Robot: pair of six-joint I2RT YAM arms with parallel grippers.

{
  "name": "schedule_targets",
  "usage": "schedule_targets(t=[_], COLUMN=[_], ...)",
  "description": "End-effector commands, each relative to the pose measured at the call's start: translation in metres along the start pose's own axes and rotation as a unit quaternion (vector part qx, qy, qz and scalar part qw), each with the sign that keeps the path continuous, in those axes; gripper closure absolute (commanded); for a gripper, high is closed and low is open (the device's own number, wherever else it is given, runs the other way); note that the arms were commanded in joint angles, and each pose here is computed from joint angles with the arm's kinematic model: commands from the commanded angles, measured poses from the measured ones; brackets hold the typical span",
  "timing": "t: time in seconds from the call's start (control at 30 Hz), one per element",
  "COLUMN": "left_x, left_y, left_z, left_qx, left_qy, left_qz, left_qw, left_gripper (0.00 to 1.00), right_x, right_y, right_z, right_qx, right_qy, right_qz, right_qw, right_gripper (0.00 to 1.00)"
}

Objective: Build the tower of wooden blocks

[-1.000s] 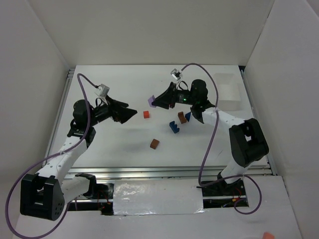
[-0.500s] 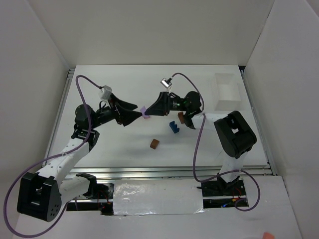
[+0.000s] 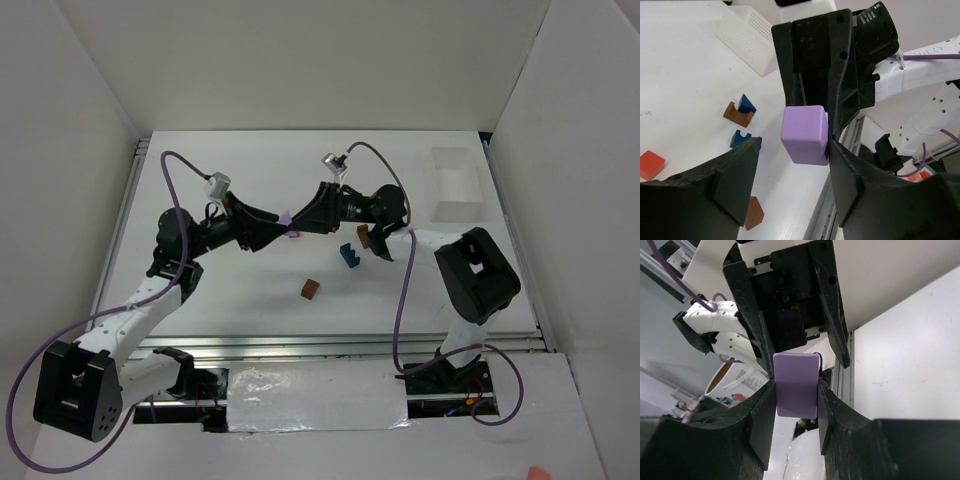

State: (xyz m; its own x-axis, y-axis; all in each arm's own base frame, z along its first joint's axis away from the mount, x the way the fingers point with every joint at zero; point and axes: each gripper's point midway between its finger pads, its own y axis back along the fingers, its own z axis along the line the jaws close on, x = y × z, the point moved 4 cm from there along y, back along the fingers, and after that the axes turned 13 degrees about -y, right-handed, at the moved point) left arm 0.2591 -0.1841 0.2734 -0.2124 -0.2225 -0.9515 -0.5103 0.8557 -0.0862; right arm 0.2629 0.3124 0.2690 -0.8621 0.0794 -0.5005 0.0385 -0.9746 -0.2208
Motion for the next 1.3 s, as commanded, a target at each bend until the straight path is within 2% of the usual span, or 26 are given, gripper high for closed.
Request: schedule_targets(t=[0.0,0.2,0.23,0.3,0.33,0.4,0.43,0.57,0.63,0.77,0.8,0.9,0.97,1.0,1.03,1.07,1.1,1.13,1.17,1.2,1.27], left_x=[-0.010,-0.011,-0.013,-0.014,-0.015,-0.016,-0.017,-0.021,-0.020,-0.025,-0.026,-0.028,-0.026,-0.026,-0.009,-0.017,-0.006,-0.010,0.007,0.011,0.028], left_y=[-0.005,-0.008,-0.008,-0.008,-0.008,-0.008,-0.007,-0.004,-0.003,0.001,0.001,0.001,-0.001,-0.002,-0.001,-0.004,-0.001,-0.007,-0.001,-0.003,-0.001], left_z=[-0.004,-0.010,-0.011,-0.016,-0.017,-0.019,-0.019,-0.019,-0.018,-0.014,-0.012,-0.008,0.001,0.008,0.020,0.024,0.031,0.041,0.048,0.062,0.069], left_qx=[0.016,0.037,0.042,0.054,0.058,0.061,0.058,0.044,0.036,0.002,-0.006,-0.020,-0.036,-0.041,-0.063,-0.072,-0.080,-0.096,-0.114,-0.147,-0.167], left_qy=[-0.014,-0.012,-0.013,-0.014,-0.015,-0.016,-0.017,-0.029,-0.041,-0.065,-0.069,-0.086,-0.103,-0.138,-0.112,-0.122,-0.130,-0.138,-0.116,-0.110,-0.097], left_qz=[-0.019,-0.023,-0.026,-0.031,-0.033,-0.033,-0.034,-0.039,-0.034,-0.022,-0.021,-0.005,0.029,0.045,0.093,0.099,0.138,0.146,0.194,0.216,0.257], left_qw=[1.000,0.999,0.999,0.998,0.998,0.997,0.998,0.998,0.998,0.998,0.997,0.996,0.994,0.989,0.987,0.985,0.979,0.975,0.967,0.959,0.947], left_gripper=[0.32,0.50,0.57,0.64,0.73,0.85,0.99,1.00,1.00,1.00,1.00,1.00,1.00,1.00,1.00,1.00,1.00,1.00,1.00,1.00,1.00], right_x=[-0.005,-0.004,-0.003,-0.003,-0.004,-0.004,-0.004,-0.007,-0.009,-0.011,-0.011,-0.015,-0.025,-0.024,-0.028,-0.035,-0.038,-0.042,-0.047,-0.050,-0.046], right_y=[-0.005,-0.010,-0.010,-0.012,-0.013,-0.014,-0.014,-0.009,-0.005,0.009,0.015,0.031,0.047,0.056,0.063,0.073,0.085,0.094,0.109,0.117,0.135], right_z=[0.071,0.070,0.069,0.067,0.064,0.061,0.062,0.058,0.055,0.055,0.056,0.056,0.060,0.048,0.041,0.049,0.031,0.023,0.017,0.016,0.014], right_qx=[-0.119,-0.104,-0.102,-0.099,-0.097,-0.095,-0.096,-0.079,-0.062,-0.031,-0.021,0.010,0.039,0.076,0.105,0.131,0.204,0.253,0.344,0.385,0.456], right_qy=[0.231,0.242,0.240,0.235,0.232,0.227,0.228,0.230,0.224,0.236,0.242,0.248,0.255,0.221,0.227,0.240,0.194,0.228,0.210,0.234,0.213], right_qz=[-0.022,-0.018,-0.017,-0.015,-0.012,-0.013,-0.012,-0.018,-0.020,-0.036,-0.038,-0.056,-0.083,-0.086,-0.092,-0.109,-0.128,-0.128,-0.160,-0.163,-0.180], right_qw=[0.965,0.964,0.965,0.967,0.968,0.969,0.969,0.970,0.972,0.971,0.969,0.967,0.963,0.969,0.964,0.956,0.951,0.931,0.901,0.878,0.845], right_gripper=[0.76,0.76,0.74,0.72,0.70,0.68,0.64,0.55,0.42,0.28,0.22,0.16,0.15,0.13,0.13,0.13,0.12,0.10,0.07,0.06,0.01])
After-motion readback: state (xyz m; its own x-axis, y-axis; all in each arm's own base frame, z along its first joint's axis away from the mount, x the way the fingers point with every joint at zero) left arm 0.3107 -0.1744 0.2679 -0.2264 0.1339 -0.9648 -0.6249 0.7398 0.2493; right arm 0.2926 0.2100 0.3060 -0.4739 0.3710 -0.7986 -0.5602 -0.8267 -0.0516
